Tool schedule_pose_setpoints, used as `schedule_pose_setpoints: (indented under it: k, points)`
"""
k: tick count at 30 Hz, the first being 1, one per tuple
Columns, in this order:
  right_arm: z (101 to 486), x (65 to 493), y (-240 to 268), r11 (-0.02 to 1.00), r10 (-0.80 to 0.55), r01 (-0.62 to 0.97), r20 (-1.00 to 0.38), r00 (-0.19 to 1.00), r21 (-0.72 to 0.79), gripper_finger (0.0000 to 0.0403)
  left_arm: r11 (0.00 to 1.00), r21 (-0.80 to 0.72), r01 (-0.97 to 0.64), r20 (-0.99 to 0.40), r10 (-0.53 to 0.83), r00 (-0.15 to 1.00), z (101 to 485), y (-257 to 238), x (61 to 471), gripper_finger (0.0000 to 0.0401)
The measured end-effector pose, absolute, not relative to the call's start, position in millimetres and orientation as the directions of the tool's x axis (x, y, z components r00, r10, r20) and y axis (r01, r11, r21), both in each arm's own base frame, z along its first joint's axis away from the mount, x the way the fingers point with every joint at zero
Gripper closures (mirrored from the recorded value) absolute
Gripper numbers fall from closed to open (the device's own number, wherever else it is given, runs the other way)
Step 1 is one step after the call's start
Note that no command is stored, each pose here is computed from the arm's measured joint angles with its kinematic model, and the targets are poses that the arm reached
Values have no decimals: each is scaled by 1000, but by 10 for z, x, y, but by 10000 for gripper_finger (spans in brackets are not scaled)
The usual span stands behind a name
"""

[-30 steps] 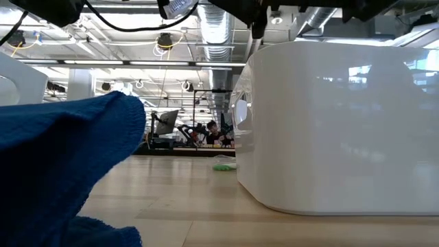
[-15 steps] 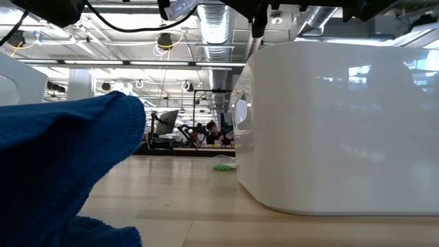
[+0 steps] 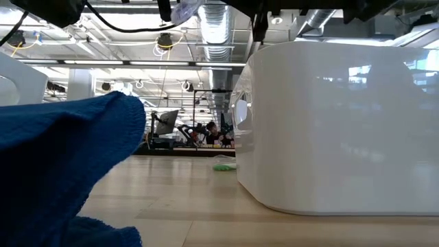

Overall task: Pick & Place Toothbrushes
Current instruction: Put the violet toothbrush into the right white bin

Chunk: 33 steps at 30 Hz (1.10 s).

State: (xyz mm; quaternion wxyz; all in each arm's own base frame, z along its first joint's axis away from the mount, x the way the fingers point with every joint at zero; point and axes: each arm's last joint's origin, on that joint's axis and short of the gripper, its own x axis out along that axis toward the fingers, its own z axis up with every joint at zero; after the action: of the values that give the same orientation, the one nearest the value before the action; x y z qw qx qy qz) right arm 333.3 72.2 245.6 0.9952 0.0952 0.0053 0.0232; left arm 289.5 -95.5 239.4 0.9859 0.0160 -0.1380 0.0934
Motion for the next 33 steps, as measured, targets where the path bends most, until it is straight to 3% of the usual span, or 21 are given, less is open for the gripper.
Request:
schedule_pose_setpoints:
  k: [10,18,27,33]
  points:
    - [2390,3330,724,986,48,-35,-74,996,163,395,989,58,-137,286,115,951,2418,-1034,2861,392]
    - [2368,3236,791,997,74,-76,-189,979,-4,396,986,41,-164,285,145,947,2706,-1137,2607,325]
    - [2738,2741,1002,927,197,-270,-271,942,-262,396,994,66,-82,267,62,962,2904,-1263,2331,298]
    - [3016,2444,1111,919,264,-337,-317,911,-204,396,992,72,-105,249,84,965,2832,-1201,2340,298]
